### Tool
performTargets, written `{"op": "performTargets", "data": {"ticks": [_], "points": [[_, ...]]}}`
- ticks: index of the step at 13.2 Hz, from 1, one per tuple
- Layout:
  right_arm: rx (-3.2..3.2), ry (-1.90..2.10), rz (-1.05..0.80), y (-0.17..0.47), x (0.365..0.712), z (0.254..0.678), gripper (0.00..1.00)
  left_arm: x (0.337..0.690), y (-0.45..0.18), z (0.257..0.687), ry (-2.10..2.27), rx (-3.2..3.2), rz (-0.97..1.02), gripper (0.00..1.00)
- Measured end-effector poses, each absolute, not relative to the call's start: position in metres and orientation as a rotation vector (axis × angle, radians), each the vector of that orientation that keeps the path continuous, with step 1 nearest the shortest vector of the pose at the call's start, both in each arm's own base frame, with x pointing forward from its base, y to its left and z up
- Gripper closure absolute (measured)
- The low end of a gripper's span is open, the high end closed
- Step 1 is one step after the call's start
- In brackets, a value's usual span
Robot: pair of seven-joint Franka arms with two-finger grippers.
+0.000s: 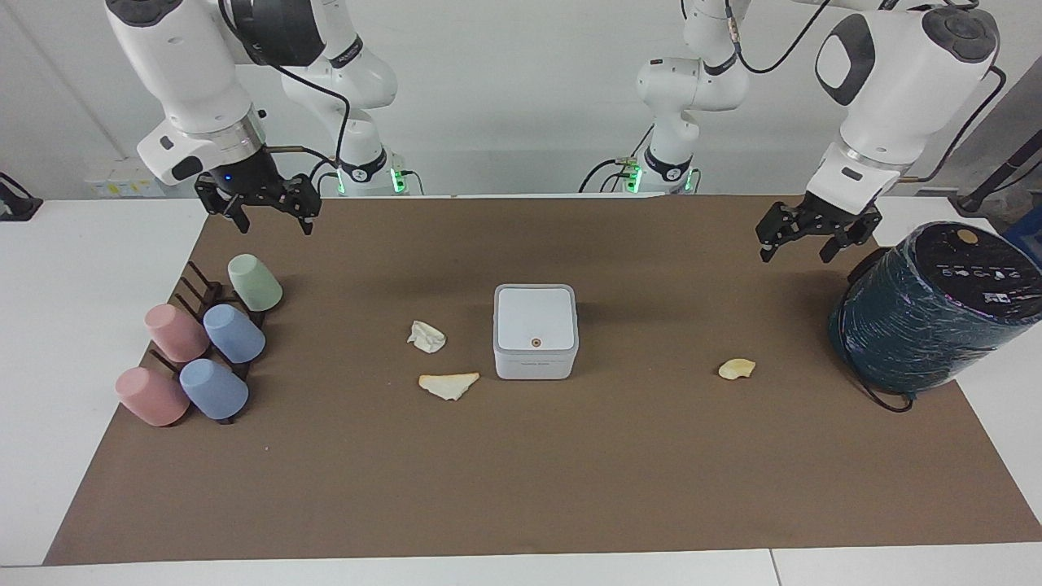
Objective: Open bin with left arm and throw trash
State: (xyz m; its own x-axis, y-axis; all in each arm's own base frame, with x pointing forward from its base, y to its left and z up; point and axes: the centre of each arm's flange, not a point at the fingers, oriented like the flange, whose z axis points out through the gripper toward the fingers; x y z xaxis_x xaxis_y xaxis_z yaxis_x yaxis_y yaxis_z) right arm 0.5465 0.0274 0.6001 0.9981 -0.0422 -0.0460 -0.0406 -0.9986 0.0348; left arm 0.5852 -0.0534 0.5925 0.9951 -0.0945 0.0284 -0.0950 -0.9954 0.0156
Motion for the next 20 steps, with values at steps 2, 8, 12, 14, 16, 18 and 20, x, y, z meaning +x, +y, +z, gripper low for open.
{"op": "performTargets", "data": {"ticks": [2,8,12,14,16,18,20], "points": [[3.106,-0.064,-0.073,0.027,0.546,0.6,0.0,0.585,-0.054,0.593,-0.15,3.121,0.043,0.0],[3.106,-0.065,-0.075,0.027,0.546,0.599,0.0,0.589,-0.061,0.596,-0.17,3.116,0.111,0.0],[3.109,-0.065,-0.044,0.027,0.549,0.59,0.0,0.584,-0.113,0.588,-0.175,3.105,0.137,0.22],[3.111,-0.059,0.015,0.029,0.551,0.571,0.0,0.579,-0.149,0.575,-0.125,3.096,0.161,0.47],[3.11,-0.052,0.028,0.031,0.549,0.559,0.0,0.575,-0.187,0.558,-0.048,3.066,0.202,0.71],[3.11,-0.044,0.036,0.034,0.547,0.552,0.0,0.575,-0.22,0.541,0.03,3.004,0.241,0.77],[3.111,-0.014,0.03,0.045,0.545,0.545,0.0,0.579,-0.249,0.524,0.086,2.938,0.282,0.82]]}}
